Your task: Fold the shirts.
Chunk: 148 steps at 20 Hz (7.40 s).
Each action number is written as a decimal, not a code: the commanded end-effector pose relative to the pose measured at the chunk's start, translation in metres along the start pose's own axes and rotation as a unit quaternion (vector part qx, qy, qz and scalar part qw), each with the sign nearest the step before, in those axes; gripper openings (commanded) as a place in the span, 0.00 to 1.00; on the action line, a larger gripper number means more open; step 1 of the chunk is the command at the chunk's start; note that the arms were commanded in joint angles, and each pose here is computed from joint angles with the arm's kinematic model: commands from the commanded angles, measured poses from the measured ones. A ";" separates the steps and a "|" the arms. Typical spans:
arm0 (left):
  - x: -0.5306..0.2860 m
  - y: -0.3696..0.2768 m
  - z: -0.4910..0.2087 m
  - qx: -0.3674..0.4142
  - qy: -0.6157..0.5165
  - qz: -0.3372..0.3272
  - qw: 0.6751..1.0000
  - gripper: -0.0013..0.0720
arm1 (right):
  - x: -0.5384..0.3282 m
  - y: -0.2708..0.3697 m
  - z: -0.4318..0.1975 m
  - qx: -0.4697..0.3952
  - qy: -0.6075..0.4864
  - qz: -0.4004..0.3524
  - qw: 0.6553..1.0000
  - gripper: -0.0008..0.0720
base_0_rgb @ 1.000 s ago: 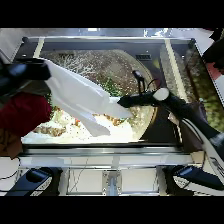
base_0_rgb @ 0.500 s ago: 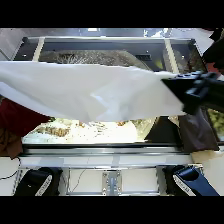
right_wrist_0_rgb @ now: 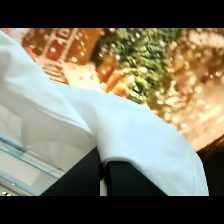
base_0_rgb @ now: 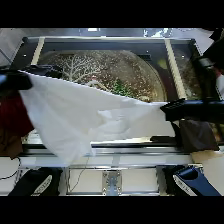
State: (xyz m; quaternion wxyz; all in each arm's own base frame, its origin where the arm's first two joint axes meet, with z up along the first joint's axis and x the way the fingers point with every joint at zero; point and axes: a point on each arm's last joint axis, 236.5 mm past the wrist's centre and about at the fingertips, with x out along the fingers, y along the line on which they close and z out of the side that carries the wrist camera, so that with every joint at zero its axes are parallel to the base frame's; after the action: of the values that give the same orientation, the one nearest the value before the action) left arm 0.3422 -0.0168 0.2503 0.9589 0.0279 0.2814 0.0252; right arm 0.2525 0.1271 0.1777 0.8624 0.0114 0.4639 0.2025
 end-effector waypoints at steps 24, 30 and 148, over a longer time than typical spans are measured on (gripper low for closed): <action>0.082 0.131 -0.023 -0.011 0.048 0.172 0.984 0.87 | 0.006 -0.224 0.053 0.054 0.051 -0.248 0.966 0.61; 0.035 0.136 -0.231 -0.258 0.147 0.177 0.938 0.87 | -0.023 -0.240 -0.053 0.219 -0.051 -0.245 0.943 0.73; 0.316 -0.031 -0.088 -0.296 0.148 -0.212 0.920 0.04 | 0.266 -0.205 0.142 0.182 -0.082 -0.038 0.979 0.03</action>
State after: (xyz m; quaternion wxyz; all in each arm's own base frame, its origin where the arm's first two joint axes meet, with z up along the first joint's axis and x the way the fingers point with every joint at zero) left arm 0.5308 -0.0287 0.0403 0.8621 -0.2572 0.4189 -0.1232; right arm 0.5245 0.0469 0.0399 0.8697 0.1487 0.4607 0.0961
